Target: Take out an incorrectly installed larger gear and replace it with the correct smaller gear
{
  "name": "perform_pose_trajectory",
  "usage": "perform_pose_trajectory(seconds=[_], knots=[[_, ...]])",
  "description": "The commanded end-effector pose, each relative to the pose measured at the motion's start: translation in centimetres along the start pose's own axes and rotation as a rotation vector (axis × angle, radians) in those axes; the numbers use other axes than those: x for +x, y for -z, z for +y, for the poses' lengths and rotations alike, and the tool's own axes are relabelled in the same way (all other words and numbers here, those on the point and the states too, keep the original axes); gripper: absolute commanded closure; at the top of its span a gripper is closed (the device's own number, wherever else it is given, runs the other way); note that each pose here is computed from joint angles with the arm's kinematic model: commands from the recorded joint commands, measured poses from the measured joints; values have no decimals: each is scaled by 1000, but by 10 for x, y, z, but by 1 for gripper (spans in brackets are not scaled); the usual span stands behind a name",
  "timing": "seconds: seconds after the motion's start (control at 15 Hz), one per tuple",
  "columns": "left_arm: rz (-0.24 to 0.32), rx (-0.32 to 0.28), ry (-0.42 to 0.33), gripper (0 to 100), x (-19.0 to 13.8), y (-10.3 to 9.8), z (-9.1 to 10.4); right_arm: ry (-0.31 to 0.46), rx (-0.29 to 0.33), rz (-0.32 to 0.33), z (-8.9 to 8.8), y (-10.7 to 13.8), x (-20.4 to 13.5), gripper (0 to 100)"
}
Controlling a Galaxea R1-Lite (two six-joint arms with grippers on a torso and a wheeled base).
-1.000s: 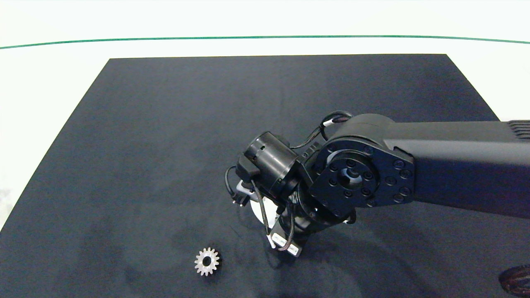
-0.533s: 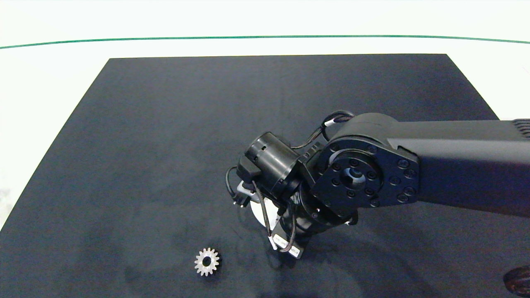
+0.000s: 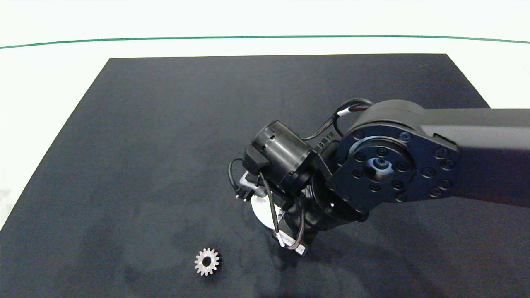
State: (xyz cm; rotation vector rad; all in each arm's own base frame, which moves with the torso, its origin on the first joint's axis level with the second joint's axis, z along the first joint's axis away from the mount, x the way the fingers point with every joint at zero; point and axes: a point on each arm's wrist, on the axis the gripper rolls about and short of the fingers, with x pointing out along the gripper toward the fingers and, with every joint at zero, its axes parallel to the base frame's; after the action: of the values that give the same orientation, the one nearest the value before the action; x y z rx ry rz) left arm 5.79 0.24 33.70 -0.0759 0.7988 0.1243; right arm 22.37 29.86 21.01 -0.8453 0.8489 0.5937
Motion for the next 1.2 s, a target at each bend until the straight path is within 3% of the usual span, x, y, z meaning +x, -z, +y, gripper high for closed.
perform_pose_trajectory(seconds=[0.07,0.2,0.33,0.53,0.8,0.93,1.2], knots=[[7,1,-1,0,0,1,0,5,16,-44,-5,6,-24,100],[6,1,1,0,0,1,0,6,53,-40,-6,16,-33,100],[6,1,1,0,0,1,0,5,52,-23,-8,29,-40,100],[1,1,2,0,-2,2,0,10,82,28,-15,65,-49,100],[-3,9,10,0,-3,3,0,42,160,46,-23,105,-29,100],[-6,10,12,0,-4,3,0,43,168,71,-18,119,-14,100],[-9,9,12,0,-4,4,0,40,183,45,-13,134,-7,100]])
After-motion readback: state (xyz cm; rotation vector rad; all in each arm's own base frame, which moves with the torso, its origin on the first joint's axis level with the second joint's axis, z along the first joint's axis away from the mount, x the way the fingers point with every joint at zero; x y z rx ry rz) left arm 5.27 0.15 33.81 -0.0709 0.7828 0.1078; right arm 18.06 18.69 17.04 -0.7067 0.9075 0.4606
